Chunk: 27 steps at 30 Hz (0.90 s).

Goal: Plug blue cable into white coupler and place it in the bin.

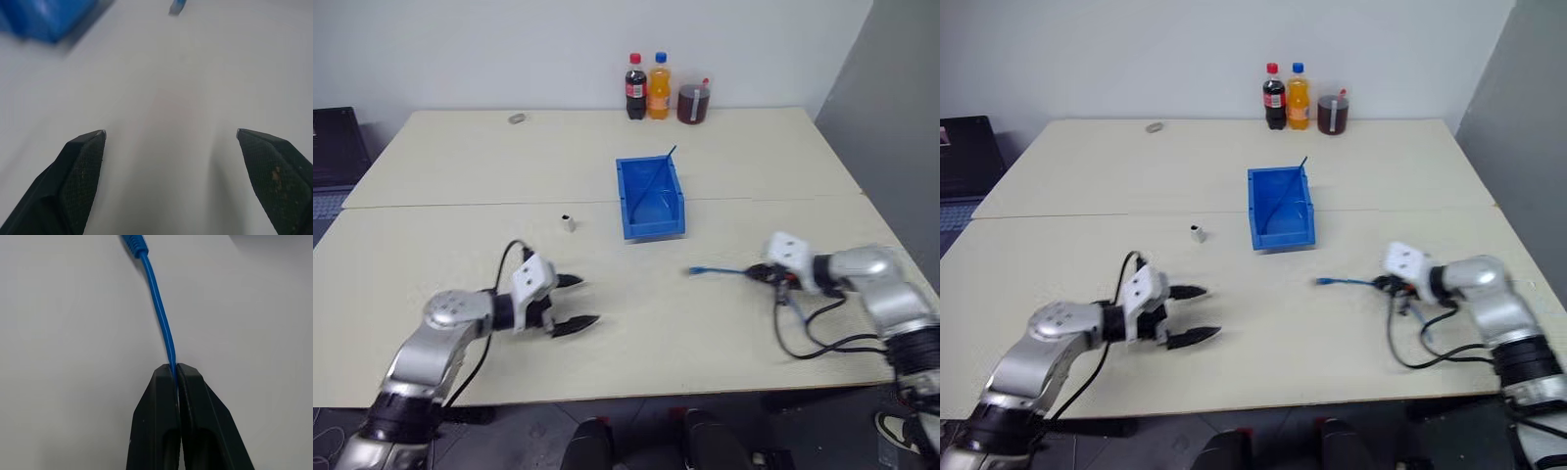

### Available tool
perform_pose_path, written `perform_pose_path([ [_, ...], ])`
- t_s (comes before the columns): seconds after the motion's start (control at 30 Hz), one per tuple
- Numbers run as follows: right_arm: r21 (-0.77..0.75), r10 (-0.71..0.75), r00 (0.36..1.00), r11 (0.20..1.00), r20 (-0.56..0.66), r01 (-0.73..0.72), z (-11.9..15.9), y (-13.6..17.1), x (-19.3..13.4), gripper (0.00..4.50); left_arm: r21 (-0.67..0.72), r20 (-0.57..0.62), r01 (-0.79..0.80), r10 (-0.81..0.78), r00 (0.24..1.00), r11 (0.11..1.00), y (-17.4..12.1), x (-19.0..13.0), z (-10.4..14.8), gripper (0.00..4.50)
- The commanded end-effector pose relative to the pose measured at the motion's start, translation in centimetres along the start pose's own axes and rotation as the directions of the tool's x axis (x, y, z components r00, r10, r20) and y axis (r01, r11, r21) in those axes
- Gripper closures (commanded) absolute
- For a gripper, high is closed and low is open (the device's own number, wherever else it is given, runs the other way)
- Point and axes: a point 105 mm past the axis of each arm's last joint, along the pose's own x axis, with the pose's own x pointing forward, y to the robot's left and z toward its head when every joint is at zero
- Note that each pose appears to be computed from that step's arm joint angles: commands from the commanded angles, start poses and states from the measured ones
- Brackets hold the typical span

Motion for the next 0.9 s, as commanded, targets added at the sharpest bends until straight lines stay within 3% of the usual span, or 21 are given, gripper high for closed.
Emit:
perform_pose_path([
  [0.03, -0.047, 0.034, 0.997, 0.998, 0.068, -0.031, 4.0, 1.0, 3.4, 4.45, 0.024, -0.053, -0.084, 0.085, 0.995, 0.996, 1.3, -2.8, -1.4, 0.00],
  [0.3, -0.133, 0.107, 0.992, 0.986, 0.063, -0.098, 6.7, 2.0, 8.3, 4.45, 0.035, -0.072, -0.124, 0.126, 0.989, 0.992, 1.6, -4.0, -1.8, 0.00],
  [0.43, -0.157, 0.126, 0.990, 0.981, 0.059, -0.115, 6.8, 1.8, 8.1, 3.74, 0.031, -0.057, -0.113, 0.114, 0.992, 0.993, 1.1, -3.6, -1.3, 0.00],
  [0.6, -0.135, 0.112, 0.992, 0.986, 0.065, -0.102, 6.9, 1.1, 7.0, 2.34, 0.013, -0.027, -0.097, 0.098, 0.995, 0.995, 1.0, -2.4, -0.8, 0.00],
  [0.77, -0.090, 0.214, 0.969, 0.975, 0.119, -0.204, 7.3, 2.7, 3.3, 1.07, -0.007, -0.003, -0.078, 0.078, 0.997, 0.997, 1.4, -0.6, -0.5, 0.00],
  [0.9, -0.029, 0.235, 0.956, 0.972, 0.176, -0.234, 7.6, 4.4, 0.4, 1.07, 0.006, -0.018, -0.060, 0.060, 0.998, 0.998, 1.7, 1.3, -0.7, 0.00],
])
